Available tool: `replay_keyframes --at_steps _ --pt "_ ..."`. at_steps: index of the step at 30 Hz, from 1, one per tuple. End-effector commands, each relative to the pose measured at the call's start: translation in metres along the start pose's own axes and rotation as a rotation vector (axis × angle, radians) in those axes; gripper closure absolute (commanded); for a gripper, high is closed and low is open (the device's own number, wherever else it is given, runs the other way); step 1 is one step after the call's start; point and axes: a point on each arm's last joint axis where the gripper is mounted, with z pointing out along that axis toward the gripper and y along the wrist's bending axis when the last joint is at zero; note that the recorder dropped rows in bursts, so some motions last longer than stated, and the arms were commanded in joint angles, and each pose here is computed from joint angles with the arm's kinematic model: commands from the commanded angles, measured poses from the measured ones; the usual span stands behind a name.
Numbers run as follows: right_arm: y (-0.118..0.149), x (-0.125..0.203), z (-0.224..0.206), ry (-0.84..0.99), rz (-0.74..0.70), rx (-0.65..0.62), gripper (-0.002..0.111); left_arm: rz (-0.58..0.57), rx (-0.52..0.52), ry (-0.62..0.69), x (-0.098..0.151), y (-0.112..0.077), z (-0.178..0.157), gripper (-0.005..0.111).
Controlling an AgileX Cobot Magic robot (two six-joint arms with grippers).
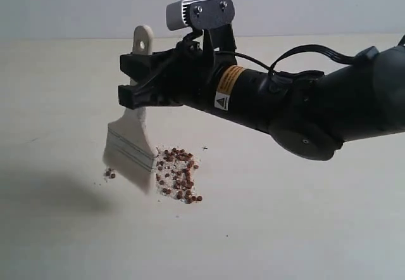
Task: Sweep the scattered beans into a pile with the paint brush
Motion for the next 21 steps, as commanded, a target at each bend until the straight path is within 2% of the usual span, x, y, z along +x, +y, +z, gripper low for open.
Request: replay_keyframes --at_steps 1,6,10,16,21 --pt "0.004 0.010 0.009 -0.092 0.138 0.055 0.108 -0.007 0.006 -0.003 0.001 0.000 -0.001 0.107" --pt "0.017 0.032 0.015 -0.197 0.194 0.238 0.108 -0.007 0.006 -0.003 0.001 0.000 -0.001 0.107" --pt "0.032 0.045 0.017 -0.276 0.223 0.337 0.108 -0.007 0.006 -0.003 0.001 0.000 -0.001 0.107" --pt "0.053 0.050 0.035 -0.291 0.273 0.305 0.108 -0.007 0.006 -0.003 0.001 0.000 -0.001 0.107" --pt "0.052 0.056 0.051 -0.263 0.369 0.334 0.108 -0.007 0.006 -0.003 0.001 0.000 -0.001 0.107"
